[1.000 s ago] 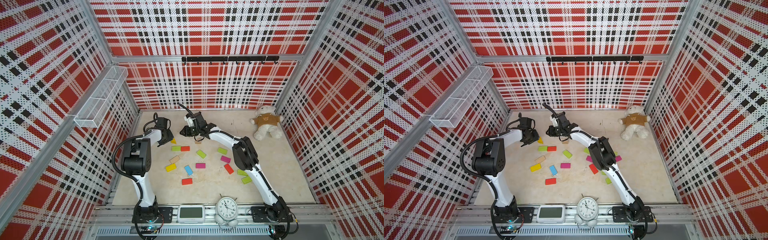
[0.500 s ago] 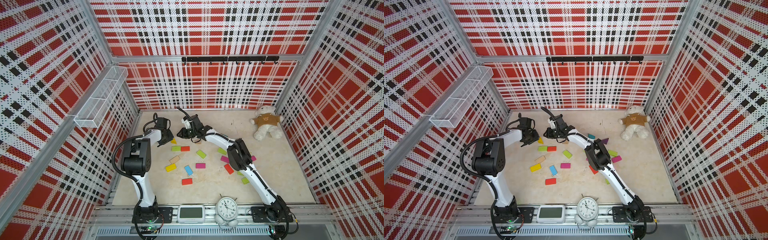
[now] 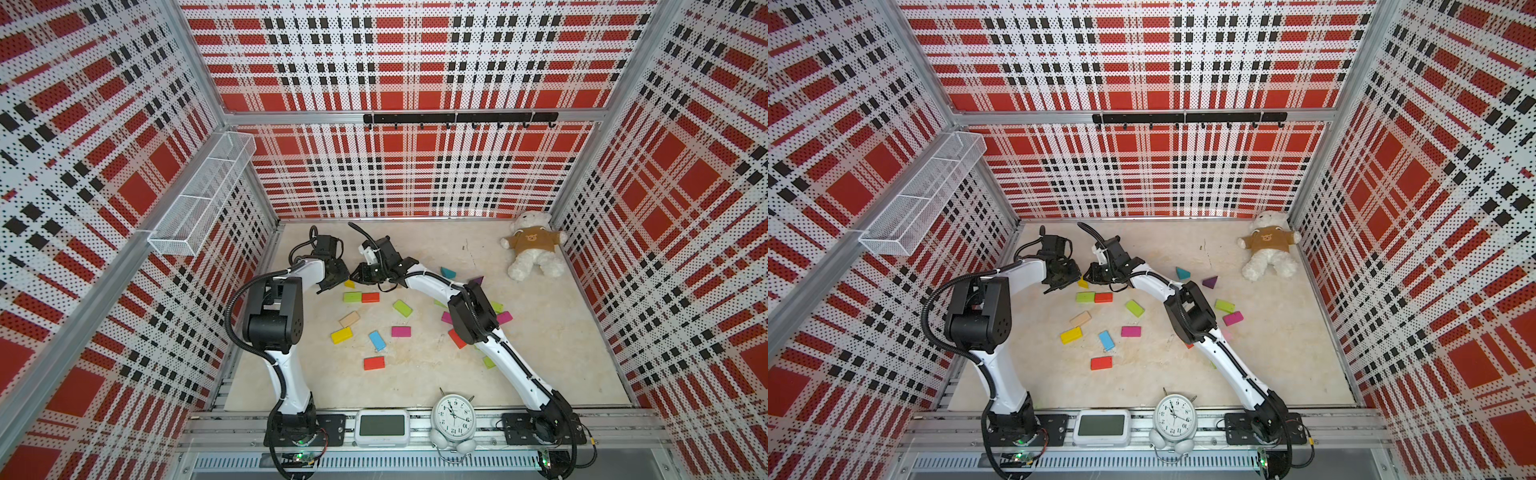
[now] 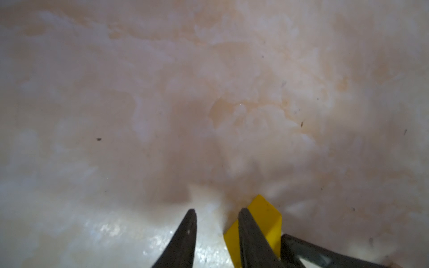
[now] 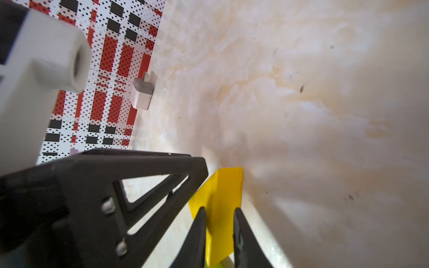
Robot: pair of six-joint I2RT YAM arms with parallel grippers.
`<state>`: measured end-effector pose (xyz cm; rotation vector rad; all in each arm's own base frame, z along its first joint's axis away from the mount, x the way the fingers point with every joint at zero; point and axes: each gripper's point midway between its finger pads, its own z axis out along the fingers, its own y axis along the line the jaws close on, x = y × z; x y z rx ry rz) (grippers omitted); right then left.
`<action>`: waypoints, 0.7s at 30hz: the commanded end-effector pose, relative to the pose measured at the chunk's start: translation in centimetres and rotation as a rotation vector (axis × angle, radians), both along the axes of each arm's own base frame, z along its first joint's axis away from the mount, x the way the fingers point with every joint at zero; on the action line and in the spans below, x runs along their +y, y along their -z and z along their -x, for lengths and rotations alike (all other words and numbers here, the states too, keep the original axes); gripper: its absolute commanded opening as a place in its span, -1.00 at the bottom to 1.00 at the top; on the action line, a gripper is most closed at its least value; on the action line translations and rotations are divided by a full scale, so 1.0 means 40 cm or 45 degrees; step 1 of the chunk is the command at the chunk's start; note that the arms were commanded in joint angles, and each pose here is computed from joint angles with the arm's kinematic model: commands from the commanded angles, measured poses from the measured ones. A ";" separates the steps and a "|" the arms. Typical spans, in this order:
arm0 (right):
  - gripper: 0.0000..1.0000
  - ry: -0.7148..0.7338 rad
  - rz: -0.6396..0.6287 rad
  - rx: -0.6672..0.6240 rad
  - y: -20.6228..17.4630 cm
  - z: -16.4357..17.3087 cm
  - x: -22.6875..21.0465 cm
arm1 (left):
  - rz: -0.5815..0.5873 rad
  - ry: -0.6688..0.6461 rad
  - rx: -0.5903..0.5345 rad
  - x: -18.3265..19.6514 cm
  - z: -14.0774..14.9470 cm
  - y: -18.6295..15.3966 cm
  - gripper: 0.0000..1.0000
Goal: Assemble a carrot with building blocks
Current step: Assemble the building block at the center of the board.
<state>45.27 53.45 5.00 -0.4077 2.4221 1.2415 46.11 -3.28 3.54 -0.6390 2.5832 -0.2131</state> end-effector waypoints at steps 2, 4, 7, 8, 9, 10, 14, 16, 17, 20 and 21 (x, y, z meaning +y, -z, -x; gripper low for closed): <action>-0.55 -0.014 -0.038 -0.020 0.000 0.000 0.022 | 0.019 -0.006 0.020 -0.014 0.017 0.015 -0.30; -0.55 -0.015 -0.036 -0.017 0.003 0.001 0.022 | 0.020 -0.005 0.022 -0.016 0.021 0.016 -0.30; -0.55 -0.020 -0.035 -0.015 0.003 0.008 0.025 | 0.019 -0.006 0.021 -0.016 0.026 0.015 -0.30; -0.55 -0.021 -0.035 -0.014 0.003 0.008 0.024 | 0.022 -0.005 0.021 -0.019 0.028 0.015 -0.31; -0.55 -0.021 -0.037 -0.013 0.002 0.008 0.024 | 0.022 -0.006 0.021 -0.019 0.030 0.014 -0.30; -0.55 -0.024 -0.034 -0.012 0.003 0.012 0.025 | 0.022 -0.005 0.019 -0.018 0.032 0.012 -0.30; -0.55 -0.037 -0.032 -0.018 -0.003 0.024 0.031 | 0.017 -0.017 0.017 -0.011 0.041 0.009 -0.30; -0.55 -0.040 -0.030 -0.021 -0.004 0.029 0.034 | 0.015 -0.019 0.016 -0.008 0.044 0.008 -0.30; -0.55 -0.042 -0.032 -0.021 -0.006 0.032 0.037 | 0.016 -0.020 0.014 -0.007 0.045 0.007 -0.30; -0.55 -0.044 -0.035 -0.022 -0.010 0.038 0.042 | 0.020 -0.024 0.010 -0.003 0.048 0.004 -0.29; -0.55 -0.044 -0.035 -0.023 -0.010 0.037 0.042 | 0.021 -0.026 0.009 -0.001 0.049 0.002 -0.29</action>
